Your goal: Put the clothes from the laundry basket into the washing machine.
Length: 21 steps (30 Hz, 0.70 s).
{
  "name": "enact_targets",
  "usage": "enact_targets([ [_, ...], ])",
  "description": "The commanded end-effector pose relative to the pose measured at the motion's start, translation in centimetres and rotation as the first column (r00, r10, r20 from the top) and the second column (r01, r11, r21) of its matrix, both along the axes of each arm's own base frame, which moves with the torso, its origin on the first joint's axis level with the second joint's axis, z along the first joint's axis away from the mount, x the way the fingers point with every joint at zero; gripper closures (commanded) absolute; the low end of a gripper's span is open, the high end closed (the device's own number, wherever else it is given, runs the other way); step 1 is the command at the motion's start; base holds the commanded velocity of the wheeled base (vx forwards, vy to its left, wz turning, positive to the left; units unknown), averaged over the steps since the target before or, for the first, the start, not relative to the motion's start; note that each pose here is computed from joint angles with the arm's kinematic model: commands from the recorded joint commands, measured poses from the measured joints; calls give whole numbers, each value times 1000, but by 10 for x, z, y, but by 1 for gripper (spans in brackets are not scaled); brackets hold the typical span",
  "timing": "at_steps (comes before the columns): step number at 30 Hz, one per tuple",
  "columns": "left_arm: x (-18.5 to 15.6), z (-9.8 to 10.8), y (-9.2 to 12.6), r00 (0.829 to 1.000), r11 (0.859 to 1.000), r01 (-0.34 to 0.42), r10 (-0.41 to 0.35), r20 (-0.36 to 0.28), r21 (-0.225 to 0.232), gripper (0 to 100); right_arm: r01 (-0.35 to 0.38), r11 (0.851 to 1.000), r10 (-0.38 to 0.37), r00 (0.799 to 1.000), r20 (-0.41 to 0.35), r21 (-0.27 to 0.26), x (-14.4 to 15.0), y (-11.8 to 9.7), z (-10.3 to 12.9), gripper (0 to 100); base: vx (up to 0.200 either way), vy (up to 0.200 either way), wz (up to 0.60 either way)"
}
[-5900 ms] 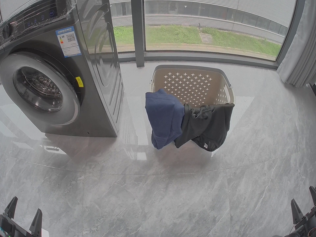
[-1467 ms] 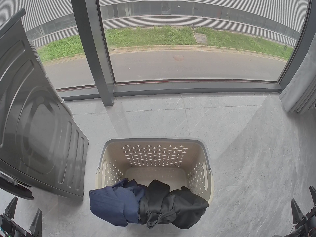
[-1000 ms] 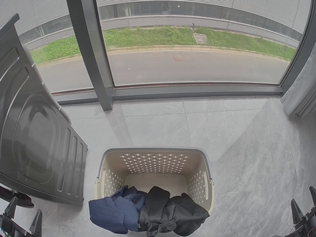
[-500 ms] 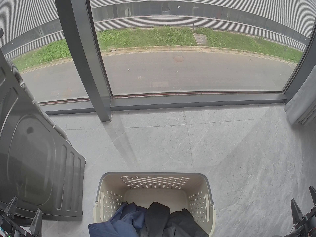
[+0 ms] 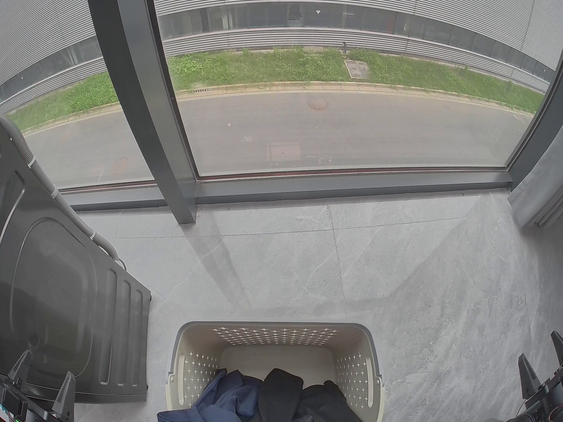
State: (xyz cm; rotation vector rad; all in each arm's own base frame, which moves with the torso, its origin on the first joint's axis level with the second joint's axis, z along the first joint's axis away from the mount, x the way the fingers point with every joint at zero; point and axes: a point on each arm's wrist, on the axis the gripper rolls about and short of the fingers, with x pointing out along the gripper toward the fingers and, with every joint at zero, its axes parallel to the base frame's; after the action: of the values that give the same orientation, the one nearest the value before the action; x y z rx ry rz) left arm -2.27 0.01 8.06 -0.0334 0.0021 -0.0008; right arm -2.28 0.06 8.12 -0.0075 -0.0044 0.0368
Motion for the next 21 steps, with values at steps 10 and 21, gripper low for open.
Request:
enact_targets([
  [10, 0, -5, 0, 1000, 1000, 1, -1, -6, 3, 0, -2, 1000, 2, 1000, -12, 0, 1, 0, -5, 0, -40, 0, 0],
  [21, 0, -5, 0, 1000, 1000, -1, 1, -6, 7, 0, -3, 1000, 3, 1000, -12, 0, 1, 0, -5, 0, -200, 0, 0],
])
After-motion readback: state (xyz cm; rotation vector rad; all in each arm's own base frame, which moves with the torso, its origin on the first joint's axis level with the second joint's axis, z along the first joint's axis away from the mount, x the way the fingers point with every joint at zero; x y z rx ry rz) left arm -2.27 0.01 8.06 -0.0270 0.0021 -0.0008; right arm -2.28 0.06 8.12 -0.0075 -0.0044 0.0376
